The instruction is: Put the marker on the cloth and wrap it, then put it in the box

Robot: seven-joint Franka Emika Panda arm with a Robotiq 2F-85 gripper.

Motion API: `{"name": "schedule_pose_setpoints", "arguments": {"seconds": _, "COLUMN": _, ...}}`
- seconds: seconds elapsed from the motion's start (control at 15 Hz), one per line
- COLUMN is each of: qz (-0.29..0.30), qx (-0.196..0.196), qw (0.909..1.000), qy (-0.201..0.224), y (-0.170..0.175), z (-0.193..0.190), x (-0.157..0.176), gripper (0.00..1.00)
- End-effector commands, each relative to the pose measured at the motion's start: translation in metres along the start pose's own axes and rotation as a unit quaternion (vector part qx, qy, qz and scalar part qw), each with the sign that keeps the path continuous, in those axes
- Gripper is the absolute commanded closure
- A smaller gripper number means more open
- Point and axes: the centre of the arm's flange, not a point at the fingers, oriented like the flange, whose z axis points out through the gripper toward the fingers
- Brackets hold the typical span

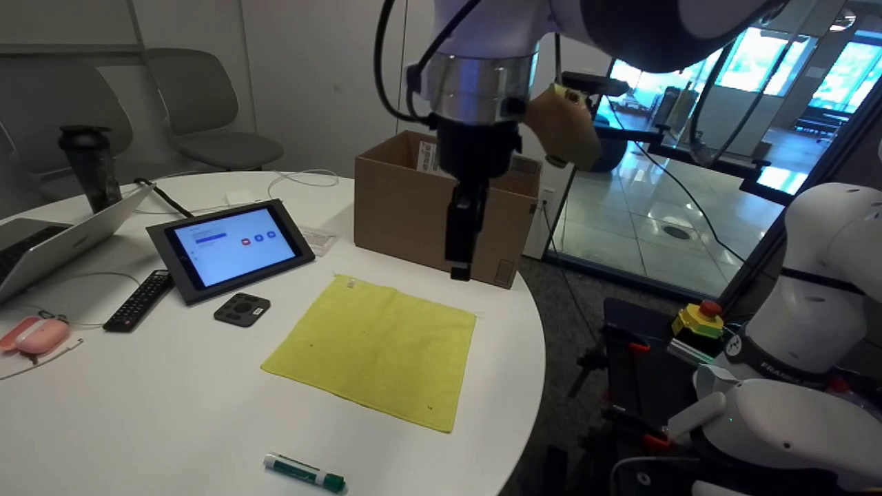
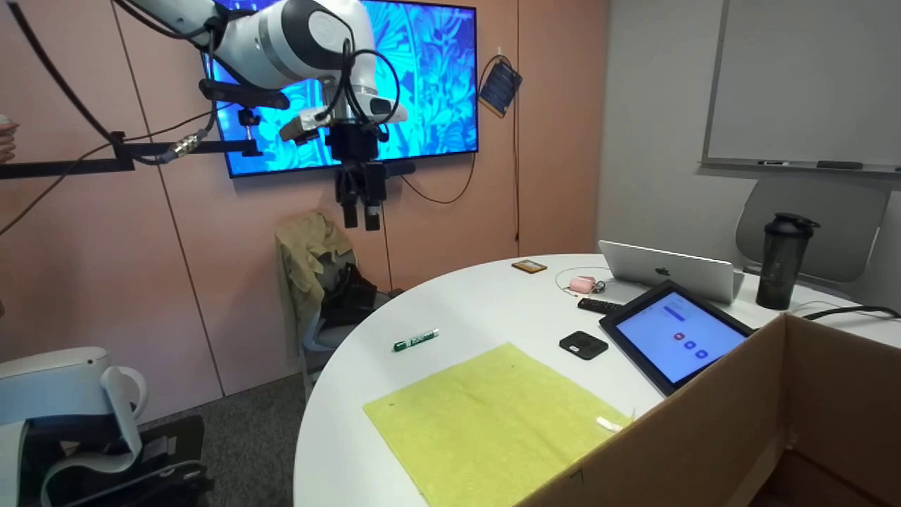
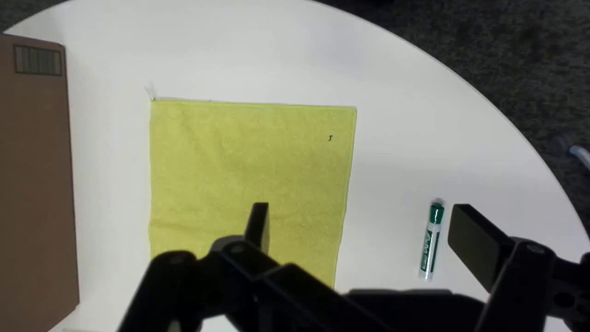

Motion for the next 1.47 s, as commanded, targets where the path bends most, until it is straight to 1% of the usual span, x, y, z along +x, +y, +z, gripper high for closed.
{"name": "schedule_pose_setpoints", "arguments": {"seconds": 0.0, "qz": -0.013, "qx": 0.002, "qw": 0.9998, "qy": 0.015, "y": -0.028, "z": 0.018, "x": 0.048, "gripper": 0.00}}
{"name": "schedule_pose_setpoints", "arguments": {"seconds": 0.2, "qz": -0.022, "qx": 0.013, "qw": 0.9995, "qy": 0.019, "y": -0.053, "z": 0.044, "x": 0.064, "gripper": 0.00}}
{"name": "schedule_pose_setpoints", "arguments": {"seconds": 0.47, "qz": -0.044, "qx": 0.025, "qw": 0.9986, "qy": 0.012, "y": -0.087, "z": 0.079, "x": 0.084, "gripper": 0.00}}
{"name": "schedule_pose_setpoints", "arguments": {"seconds": 0.67, "qz": -0.042, "qx": 0.035, "qw": 0.9985, "qy": 0.006, "y": -0.106, "z": 0.100, "x": 0.104, "gripper": 0.00}}
{"name": "schedule_pose_setpoints", "arguments": {"seconds": 1.0, "qz": -0.007, "qx": 0.049, "qw": 0.9987, "qy": -0.005, "y": -0.131, "z": 0.146, "x": 0.135, "gripper": 0.00}}
{"name": "schedule_pose_setpoints", "arguments": {"seconds": 1.4, "qz": 0.054, "qx": 0.078, "qw": 0.9955, "qy": 0.003, "y": -0.152, "z": 0.201, "x": 0.157, "gripper": 0.00}}
